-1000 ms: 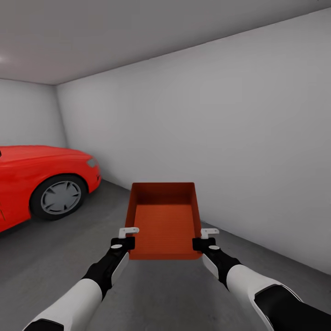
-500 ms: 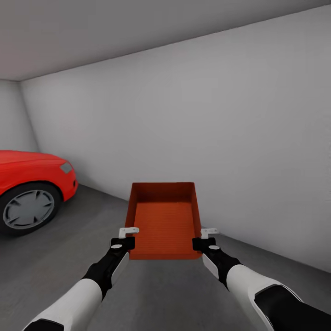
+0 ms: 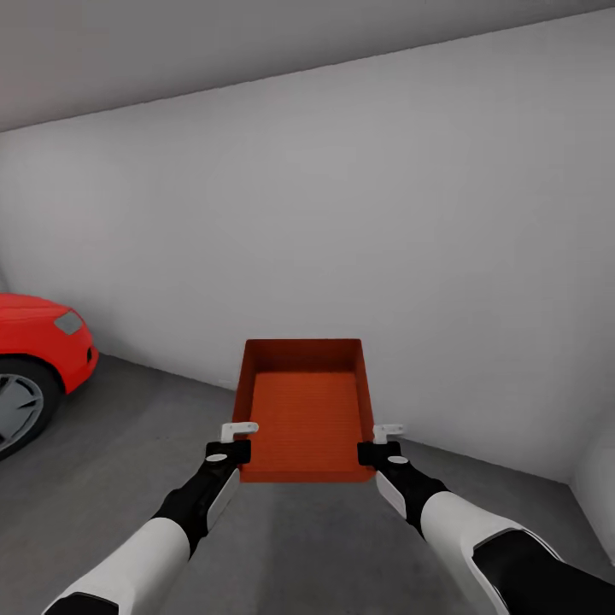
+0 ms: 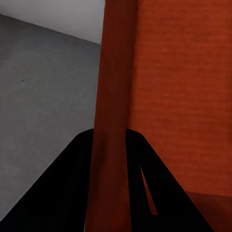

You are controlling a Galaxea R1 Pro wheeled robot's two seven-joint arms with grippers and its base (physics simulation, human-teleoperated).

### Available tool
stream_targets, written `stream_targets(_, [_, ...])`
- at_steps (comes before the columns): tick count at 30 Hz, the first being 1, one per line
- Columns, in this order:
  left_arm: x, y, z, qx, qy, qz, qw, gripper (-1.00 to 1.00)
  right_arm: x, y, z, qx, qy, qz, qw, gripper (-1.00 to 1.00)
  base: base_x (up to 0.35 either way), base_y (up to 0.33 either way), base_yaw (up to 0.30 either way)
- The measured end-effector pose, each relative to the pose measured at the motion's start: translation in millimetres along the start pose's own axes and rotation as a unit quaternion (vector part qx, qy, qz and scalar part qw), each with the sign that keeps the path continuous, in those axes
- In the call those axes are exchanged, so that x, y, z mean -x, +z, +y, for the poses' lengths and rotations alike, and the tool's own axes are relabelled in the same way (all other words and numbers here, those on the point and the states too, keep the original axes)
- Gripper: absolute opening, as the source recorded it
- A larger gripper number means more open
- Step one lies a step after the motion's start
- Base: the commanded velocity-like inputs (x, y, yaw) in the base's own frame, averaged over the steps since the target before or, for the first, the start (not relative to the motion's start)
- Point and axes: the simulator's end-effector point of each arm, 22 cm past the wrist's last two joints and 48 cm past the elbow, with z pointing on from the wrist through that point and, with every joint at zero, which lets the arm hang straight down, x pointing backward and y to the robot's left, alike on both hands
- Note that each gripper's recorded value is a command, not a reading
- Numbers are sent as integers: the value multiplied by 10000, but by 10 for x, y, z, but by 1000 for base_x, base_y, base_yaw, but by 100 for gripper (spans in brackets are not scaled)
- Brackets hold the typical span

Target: Move the two storage containers from the living room to the garage. In the garage, place one container on the floor and stack the other container on top of it (either order is fine).

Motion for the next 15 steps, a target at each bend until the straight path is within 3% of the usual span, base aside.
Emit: stream_targets(15, [0, -2, 1, 0, 0, 0, 10000, -100, -1, -2, 1, 1, 1, 0, 10000, -100, 231, 196, -246])
